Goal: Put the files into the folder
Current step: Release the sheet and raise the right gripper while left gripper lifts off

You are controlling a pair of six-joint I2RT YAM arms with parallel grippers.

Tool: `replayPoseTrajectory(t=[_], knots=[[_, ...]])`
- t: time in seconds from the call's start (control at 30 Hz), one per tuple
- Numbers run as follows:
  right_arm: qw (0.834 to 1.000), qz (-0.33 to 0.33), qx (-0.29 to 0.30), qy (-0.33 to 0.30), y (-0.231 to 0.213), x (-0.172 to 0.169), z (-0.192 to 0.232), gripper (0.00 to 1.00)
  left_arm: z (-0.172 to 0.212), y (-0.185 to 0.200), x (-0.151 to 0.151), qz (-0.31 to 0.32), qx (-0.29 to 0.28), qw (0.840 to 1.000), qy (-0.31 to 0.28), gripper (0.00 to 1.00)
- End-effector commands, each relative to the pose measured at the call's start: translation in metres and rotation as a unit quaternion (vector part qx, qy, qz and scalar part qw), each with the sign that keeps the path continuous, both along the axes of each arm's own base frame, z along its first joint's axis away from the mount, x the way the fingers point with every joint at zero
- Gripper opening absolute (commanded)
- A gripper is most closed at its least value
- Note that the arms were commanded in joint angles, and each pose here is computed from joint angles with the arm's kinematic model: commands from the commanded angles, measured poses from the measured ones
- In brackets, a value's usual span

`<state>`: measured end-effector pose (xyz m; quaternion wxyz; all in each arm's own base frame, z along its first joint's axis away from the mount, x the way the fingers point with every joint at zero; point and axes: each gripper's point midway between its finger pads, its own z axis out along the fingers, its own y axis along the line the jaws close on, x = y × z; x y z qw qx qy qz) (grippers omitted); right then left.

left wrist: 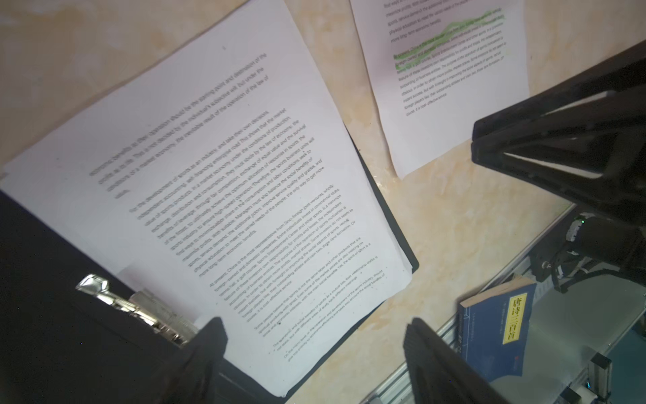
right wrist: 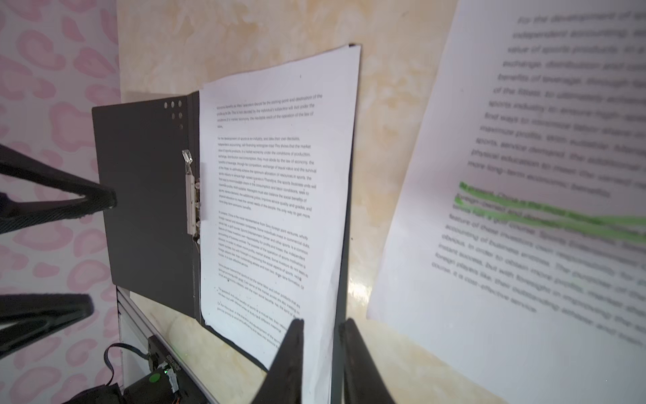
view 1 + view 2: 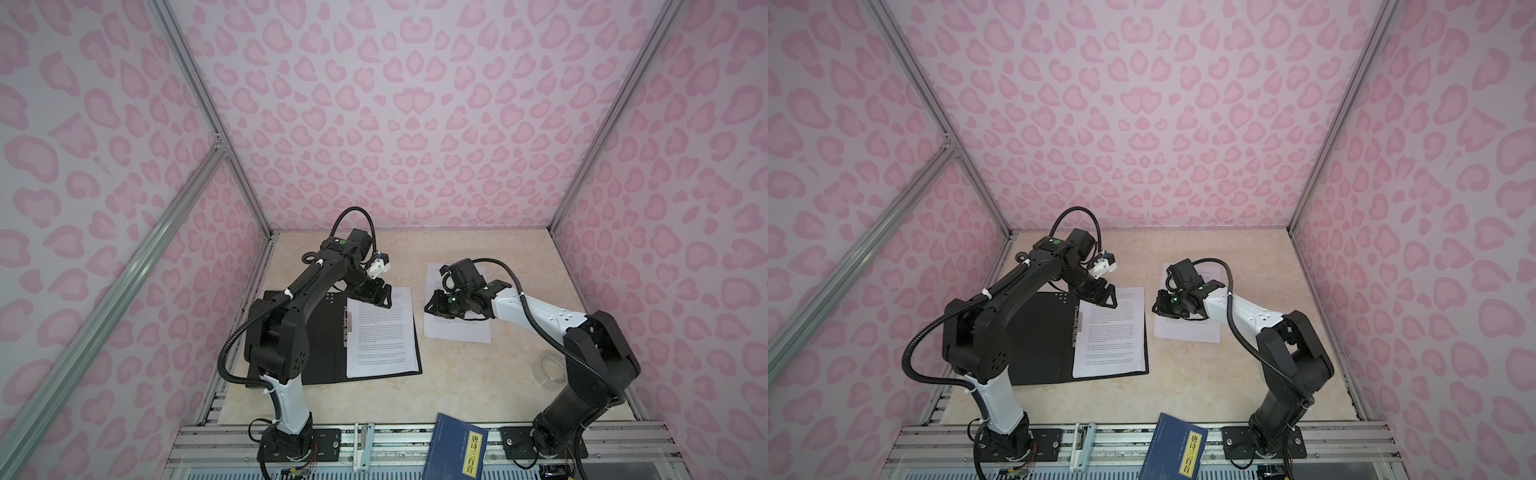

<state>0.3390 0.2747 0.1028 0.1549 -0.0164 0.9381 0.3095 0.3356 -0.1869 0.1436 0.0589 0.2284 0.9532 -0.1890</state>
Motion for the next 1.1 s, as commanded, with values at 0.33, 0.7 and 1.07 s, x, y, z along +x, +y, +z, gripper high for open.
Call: replayPoseTrajectory(t=[0.33,0.7,1.07], knots=[[1.000,0.002,0.008,-0.009,0.020,0.065,-0.050,0.28,-0.040,0.079,0.010,0.147,-0.017,0.987,0.060,0.85],[1.000,0.002,0.015,0.005,0.031,0.088,-0.076,0.28,-0.067,0.082,0.011,0.144,-0.012,0.986,0.087,0.84],[1.000,0.021,0.019,0.012,0.045,0.102,-0.085,0.27,-0.076,0.079,0.010,0.144,-0.022,0.983,0.108,0.82]])
